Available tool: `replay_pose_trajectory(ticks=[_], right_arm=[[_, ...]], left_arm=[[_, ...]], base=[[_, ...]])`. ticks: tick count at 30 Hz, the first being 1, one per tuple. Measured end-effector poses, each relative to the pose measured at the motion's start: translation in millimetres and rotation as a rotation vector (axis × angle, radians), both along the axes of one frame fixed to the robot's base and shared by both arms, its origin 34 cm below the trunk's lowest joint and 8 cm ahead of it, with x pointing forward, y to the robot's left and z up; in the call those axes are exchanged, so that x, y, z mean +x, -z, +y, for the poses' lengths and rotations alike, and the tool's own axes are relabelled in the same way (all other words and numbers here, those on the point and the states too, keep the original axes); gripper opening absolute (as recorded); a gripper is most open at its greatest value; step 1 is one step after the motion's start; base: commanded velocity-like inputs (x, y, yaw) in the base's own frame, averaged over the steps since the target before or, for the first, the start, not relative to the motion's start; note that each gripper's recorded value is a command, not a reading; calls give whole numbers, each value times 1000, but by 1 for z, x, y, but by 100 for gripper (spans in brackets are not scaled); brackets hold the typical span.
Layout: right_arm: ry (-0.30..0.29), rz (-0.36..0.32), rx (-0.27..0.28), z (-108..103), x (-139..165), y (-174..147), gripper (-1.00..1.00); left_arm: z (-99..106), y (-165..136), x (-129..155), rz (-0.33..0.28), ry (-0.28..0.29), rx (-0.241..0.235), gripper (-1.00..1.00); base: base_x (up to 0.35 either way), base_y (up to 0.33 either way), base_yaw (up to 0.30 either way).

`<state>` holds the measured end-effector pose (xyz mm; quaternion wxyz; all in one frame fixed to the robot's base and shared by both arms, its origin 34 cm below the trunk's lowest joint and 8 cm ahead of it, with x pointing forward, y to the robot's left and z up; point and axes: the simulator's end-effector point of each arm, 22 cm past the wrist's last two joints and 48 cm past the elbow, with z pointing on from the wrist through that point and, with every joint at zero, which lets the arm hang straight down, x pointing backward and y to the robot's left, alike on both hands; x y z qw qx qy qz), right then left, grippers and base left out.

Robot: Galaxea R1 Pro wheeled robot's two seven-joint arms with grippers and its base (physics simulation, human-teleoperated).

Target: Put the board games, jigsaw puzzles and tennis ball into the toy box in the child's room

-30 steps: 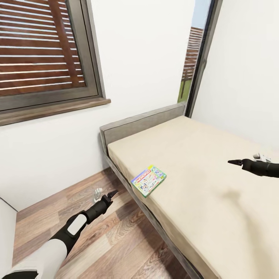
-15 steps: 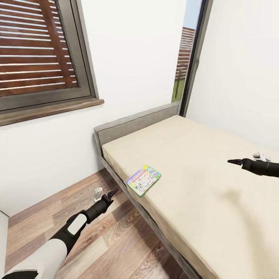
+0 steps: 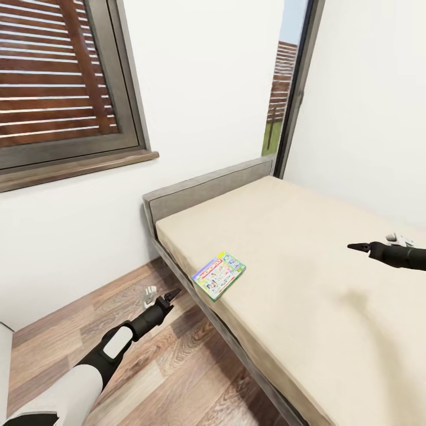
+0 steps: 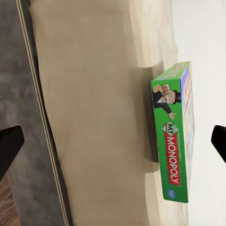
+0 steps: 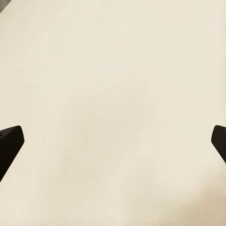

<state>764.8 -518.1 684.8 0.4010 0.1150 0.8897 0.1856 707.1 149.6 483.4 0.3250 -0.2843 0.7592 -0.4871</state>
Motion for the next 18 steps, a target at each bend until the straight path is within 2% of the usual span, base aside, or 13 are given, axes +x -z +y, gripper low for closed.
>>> replay_pose_trajectory(ticks=[18], right_arm=[[0, 0, -1, 0, 0, 0, 100]], left_arm=[[-5, -12, 11, -20, 6, -9, 100]], base=[[0, 0, -34]])
